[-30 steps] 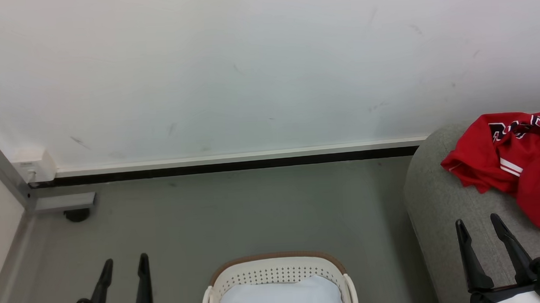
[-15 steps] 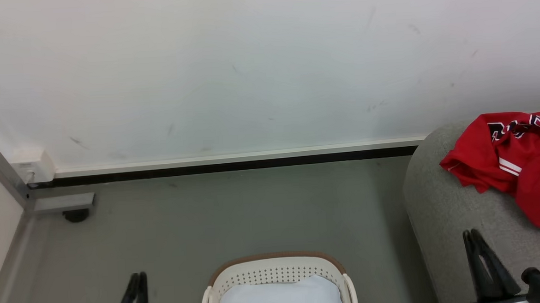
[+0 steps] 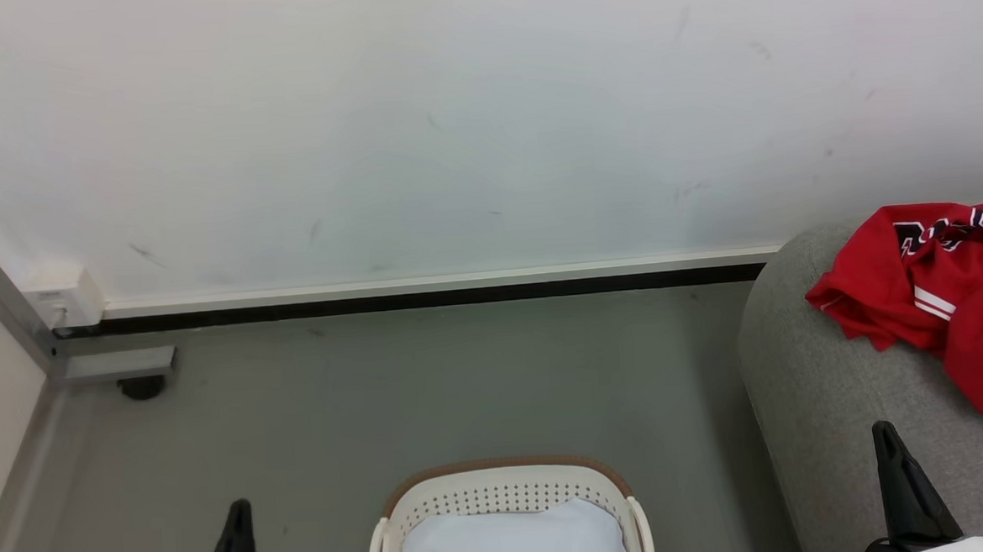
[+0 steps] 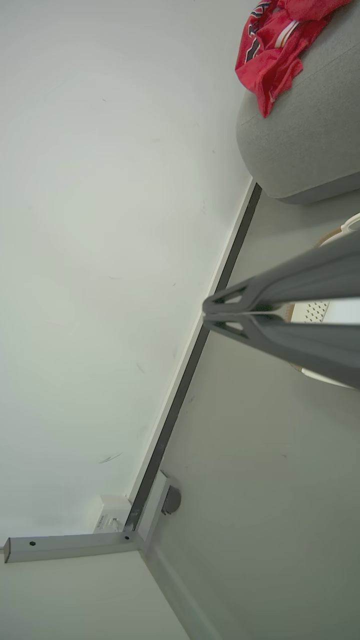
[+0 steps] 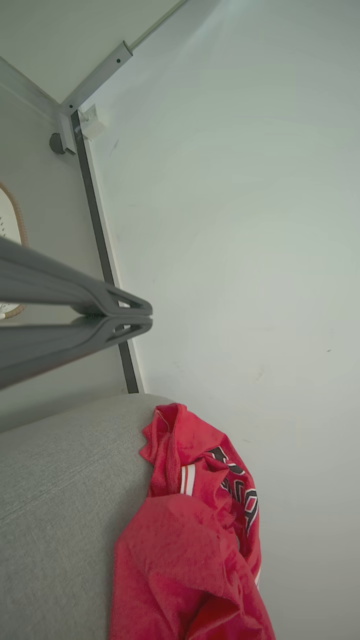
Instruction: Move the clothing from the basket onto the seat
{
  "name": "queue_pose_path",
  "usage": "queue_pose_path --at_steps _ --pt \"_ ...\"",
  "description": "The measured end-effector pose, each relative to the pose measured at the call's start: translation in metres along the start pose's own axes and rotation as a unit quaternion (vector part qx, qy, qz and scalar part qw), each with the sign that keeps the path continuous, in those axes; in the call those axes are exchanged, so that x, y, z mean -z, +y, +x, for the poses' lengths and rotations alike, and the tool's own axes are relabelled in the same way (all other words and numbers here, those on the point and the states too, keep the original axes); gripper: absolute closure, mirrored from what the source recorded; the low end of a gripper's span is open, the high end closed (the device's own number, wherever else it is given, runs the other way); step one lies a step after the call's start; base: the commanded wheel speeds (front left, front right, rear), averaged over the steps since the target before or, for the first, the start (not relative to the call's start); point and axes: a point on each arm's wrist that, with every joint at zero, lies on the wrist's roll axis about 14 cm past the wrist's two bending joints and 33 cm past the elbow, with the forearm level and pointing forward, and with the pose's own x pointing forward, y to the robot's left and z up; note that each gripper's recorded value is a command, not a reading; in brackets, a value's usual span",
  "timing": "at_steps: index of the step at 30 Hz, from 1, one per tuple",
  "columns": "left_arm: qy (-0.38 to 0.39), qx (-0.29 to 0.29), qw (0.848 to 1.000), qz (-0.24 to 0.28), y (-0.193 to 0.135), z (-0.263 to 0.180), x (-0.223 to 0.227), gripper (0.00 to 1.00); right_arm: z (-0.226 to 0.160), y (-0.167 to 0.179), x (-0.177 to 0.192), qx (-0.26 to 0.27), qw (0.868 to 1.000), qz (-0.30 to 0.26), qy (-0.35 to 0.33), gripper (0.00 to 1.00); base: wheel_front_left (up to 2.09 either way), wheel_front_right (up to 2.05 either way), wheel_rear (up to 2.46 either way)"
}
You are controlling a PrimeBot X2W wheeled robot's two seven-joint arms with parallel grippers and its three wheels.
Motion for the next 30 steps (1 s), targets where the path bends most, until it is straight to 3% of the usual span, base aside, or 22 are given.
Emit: queue_pose_path --at_steps 12,30 --pt "0.003 -0.017 0.995 -0.097 0.005 0.003 -0.003 1.0 0.003 -0.007 0.002 0.023 0.995 0.095 0.007 1.0 0.0 0.0 0.0" --pt "0.003 -0.03 0.975 -0.219 0.01 0.008 -0.007 1.0 0.009 -0.012 0.0 0.04 0.976 0.215 0.008 1.0 0.0 0.0 0.0"
